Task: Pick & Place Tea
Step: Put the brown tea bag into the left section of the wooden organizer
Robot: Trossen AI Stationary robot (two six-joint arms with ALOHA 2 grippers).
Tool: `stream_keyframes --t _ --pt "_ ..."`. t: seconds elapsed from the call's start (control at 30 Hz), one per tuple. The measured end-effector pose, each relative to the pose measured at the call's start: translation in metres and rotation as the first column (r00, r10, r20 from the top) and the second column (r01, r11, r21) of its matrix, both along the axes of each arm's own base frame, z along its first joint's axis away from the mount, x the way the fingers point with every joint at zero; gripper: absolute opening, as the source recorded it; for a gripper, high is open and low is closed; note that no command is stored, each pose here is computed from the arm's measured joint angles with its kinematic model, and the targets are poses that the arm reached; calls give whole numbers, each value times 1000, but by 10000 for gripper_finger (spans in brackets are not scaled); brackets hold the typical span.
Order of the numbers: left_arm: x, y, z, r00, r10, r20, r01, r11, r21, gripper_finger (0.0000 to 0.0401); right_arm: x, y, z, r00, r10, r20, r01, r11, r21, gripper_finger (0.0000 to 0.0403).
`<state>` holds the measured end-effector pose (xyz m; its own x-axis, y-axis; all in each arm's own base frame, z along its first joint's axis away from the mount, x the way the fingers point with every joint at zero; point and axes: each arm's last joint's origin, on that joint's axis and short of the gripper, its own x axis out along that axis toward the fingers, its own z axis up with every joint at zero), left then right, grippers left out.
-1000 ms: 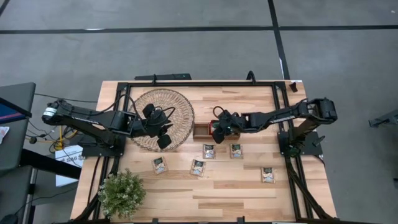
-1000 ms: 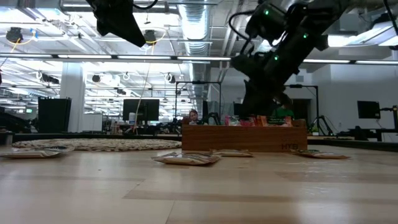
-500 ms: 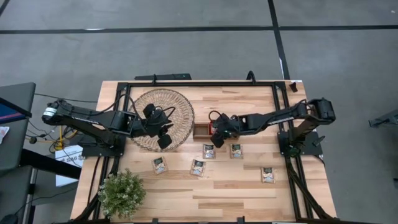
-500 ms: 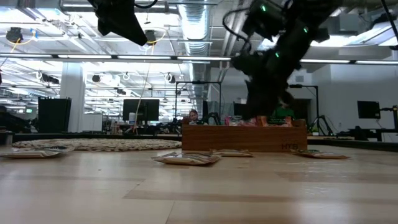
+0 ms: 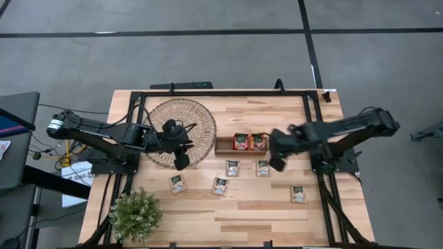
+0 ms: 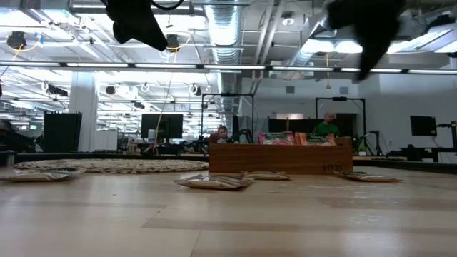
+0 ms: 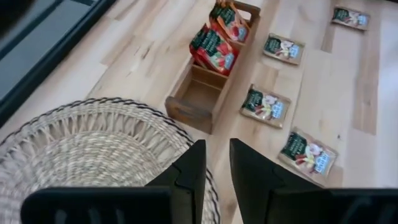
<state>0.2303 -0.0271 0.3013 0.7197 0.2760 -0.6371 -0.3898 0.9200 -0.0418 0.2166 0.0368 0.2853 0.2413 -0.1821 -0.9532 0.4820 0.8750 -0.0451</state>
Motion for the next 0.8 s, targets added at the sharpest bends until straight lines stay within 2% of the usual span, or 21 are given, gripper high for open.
stream_keyframes --t 0.2,0.37,0.47,0.57,0.8 --pt "0 0 0 1000 -2 1 2 1000 -5 65 -56 36 10 995 -8 97 -4 992 124 0" --pt "0 0 0 1000 10 7 -10 1000 -19 65 -92 61 -11 1000 -10 2 10 969 248 0" --pt "0 0 0 1000 26 13 -25 999 -36 65 -104 74 -25 998 6 -55 10 962 272 0" --pt "0 0 0 999 35 17 -35 998 -47 65 -109 86 -34 996 72 -46 -56 956 287 13" --pt "0 0 0 999 45 20 -43 997 -57 65 -111 94 -56 991 97 -93 -71 966 248 95"
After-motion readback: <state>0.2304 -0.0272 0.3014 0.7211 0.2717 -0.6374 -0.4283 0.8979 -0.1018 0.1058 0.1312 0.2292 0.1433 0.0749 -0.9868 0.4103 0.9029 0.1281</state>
